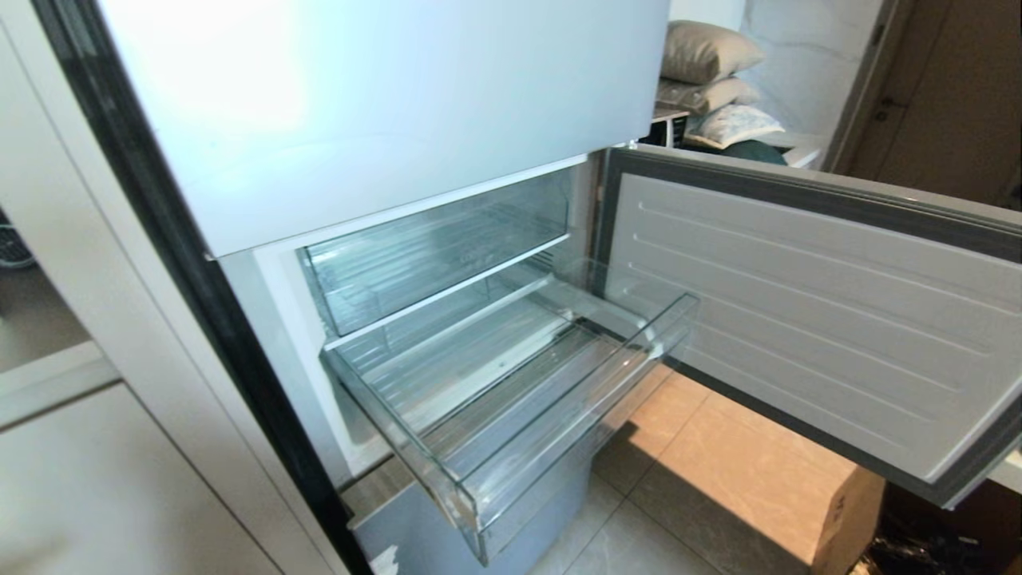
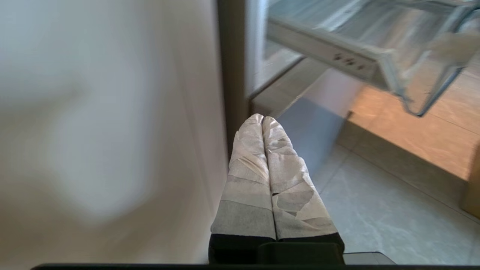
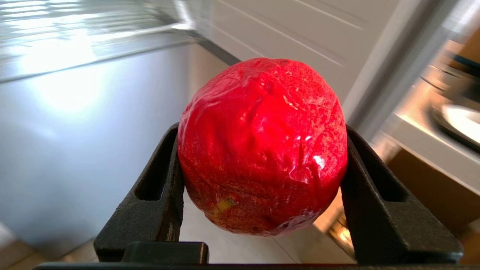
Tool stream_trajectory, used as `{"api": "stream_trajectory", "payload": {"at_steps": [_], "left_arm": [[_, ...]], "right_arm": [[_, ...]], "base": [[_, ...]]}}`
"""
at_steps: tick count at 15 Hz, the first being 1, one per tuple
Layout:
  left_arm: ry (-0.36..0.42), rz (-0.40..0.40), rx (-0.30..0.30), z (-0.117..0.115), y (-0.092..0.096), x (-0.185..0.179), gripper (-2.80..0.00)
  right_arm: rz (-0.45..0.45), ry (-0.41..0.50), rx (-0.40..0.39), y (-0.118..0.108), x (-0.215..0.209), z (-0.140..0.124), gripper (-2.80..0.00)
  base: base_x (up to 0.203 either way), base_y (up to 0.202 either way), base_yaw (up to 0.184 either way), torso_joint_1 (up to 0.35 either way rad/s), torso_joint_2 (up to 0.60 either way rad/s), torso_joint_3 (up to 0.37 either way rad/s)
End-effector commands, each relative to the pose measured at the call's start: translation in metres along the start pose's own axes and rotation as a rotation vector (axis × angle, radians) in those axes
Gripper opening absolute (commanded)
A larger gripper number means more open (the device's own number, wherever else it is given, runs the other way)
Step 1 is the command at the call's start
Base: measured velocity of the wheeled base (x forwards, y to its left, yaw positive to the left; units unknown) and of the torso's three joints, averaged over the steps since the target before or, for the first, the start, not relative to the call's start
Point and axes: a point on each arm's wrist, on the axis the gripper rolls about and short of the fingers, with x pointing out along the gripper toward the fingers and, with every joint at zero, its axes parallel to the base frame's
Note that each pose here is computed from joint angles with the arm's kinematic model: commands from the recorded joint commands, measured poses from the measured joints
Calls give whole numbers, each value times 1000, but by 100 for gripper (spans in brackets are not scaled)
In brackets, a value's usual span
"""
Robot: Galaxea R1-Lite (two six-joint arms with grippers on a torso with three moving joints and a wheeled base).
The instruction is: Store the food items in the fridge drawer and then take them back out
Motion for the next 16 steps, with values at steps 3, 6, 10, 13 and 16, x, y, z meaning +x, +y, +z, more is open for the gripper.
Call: {"api": "stream_trajectory", "payload": {"at_steps": [3,6,10,13,16], "left_arm": [[1,0,0,0,0,0,-280],[1,1,0,0,0,0,-280],[1,0,0,0,0,0,-280],[1,1,0,0,0,0,-280],[1,-1,0,0,0,0,-280]], "right_arm": [[8,13,6,0,1,0,-280],[-58,-67,136,-5,3,32,-280],[-263,17,278,-17,30,86,-280],[-500,169,388,-37,74,101,-280],[-729,223,473,-80,107,98,-280]], "base": [[-1,3,-118,1,2,1],[0,0,0,0,0,0],[0,0,0,0,0,0],[0,0,0,0,0,0],[0,0,0,0,0,0]]}}
